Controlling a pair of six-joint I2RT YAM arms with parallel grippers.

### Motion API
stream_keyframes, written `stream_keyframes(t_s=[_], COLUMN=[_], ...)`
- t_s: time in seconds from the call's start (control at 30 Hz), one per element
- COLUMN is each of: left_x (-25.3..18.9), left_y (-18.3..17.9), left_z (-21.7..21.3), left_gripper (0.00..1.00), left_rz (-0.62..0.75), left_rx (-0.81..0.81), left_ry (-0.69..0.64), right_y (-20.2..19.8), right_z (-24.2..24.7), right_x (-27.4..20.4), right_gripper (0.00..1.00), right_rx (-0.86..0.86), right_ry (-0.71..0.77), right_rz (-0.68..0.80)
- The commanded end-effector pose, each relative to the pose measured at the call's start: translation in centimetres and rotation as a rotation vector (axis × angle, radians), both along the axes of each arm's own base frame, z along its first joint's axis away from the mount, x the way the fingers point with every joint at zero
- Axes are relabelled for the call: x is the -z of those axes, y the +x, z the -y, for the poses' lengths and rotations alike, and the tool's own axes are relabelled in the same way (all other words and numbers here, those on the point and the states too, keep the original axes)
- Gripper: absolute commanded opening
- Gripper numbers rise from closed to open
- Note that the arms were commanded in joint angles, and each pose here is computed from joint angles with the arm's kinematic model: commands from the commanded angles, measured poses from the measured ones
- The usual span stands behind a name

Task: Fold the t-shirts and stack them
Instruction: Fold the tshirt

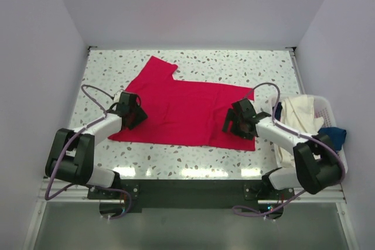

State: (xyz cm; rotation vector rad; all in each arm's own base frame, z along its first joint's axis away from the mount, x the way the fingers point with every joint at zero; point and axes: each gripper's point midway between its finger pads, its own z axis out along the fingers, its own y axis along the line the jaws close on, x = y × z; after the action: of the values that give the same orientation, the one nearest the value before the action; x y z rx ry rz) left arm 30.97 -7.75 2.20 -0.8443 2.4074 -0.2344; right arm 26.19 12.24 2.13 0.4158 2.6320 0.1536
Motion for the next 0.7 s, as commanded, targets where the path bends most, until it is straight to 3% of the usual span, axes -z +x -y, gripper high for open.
stream_keyframes(t_s=[0.0, 0.3, 0.67], left_x=[1.3, 1.7, 1.4], left_y=[-2.0, -4.3, -6.0], left_z=[-2.1, -2.8, -4.3], left_gripper=[0.56, 0.57, 0.57], left_rz=[-0.062, -0.097, -0.107], left_rx=[-0.002, 0.004, -0.023], left_ry=[0.082, 0.094, 0.100], right_y=[-4.8, -7.5, -5.3], right_z=[1.1, 1.9, 0.8], right_x=[1.0, 0.5, 0.2], right_gripper=[0.88, 0.89, 0.90], right_rx=[0.050, 0.052, -0.037], right_ry=[0.028, 0.044, 0.015], right_rz=[-0.120, -0.142, -0.155])
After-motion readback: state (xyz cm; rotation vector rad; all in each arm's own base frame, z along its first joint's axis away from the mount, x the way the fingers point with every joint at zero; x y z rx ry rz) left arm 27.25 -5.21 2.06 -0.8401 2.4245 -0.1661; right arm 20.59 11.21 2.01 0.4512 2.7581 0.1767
